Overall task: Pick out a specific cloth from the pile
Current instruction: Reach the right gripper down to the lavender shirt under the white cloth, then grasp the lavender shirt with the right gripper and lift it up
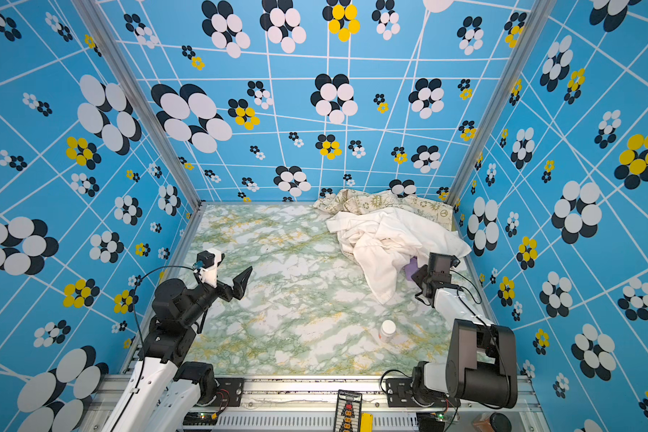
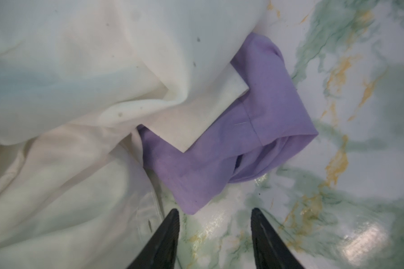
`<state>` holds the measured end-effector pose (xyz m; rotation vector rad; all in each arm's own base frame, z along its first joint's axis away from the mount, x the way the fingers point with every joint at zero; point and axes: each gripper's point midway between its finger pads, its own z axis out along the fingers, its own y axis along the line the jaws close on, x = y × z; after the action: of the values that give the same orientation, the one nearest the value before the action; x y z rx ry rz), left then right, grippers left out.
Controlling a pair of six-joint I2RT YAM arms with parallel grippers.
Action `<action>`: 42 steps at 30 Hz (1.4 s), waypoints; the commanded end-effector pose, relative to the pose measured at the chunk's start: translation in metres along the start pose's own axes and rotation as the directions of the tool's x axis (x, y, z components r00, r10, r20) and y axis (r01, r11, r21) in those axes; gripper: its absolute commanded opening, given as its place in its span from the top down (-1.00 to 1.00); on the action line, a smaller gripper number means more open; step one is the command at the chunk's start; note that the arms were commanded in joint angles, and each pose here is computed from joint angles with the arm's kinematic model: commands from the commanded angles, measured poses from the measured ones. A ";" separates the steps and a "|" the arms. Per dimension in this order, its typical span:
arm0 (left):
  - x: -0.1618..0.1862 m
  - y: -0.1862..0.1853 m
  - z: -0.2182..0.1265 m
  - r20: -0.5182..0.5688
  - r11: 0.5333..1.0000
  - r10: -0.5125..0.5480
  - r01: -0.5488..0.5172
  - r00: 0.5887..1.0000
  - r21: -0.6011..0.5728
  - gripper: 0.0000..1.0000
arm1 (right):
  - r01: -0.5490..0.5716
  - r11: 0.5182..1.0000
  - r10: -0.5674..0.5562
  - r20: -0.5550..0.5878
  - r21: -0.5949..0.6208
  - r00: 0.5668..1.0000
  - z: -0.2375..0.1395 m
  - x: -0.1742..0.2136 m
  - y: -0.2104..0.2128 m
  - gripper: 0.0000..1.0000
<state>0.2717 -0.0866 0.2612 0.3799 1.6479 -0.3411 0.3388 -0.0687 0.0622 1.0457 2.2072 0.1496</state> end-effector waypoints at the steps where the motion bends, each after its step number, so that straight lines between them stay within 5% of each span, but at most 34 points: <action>1: 0.015 -0.007 -0.004 -0.041 0.998 -0.065 0.066 0.997 0.023 -0.99 | -0.043 0.999 0.042 0.026 0.026 0.999 0.006 -0.004 -0.008 0.06; 22: 0.024 -0.007 -0.026 -0.048 0.994 -0.099 0.097 0.994 -0.048 -0.99 | -0.135 0.990 0.135 0.003 0.029 0.991 0.039 -0.016 -0.012 0.19; 35: 0.027 -0.012 -0.026 -0.068 0.997 -0.072 0.069 0.995 -0.041 -0.98 | -0.206 0.977 0.205 -0.036 -0.043 0.978 0.046 -0.021 -0.010 0.98; 42: 0.026 -0.014 -0.027 -0.068 0.998 -0.061 0.058 0.996 -0.039 -0.99 | -0.215 0.970 0.222 0.052 -0.114 0.974 0.016 -0.047 0.005 1.00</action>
<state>0.2410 -0.0869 0.2344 0.3073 1.7476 -0.3652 0.3712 -0.0998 0.0550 1.2216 2.0655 0.3019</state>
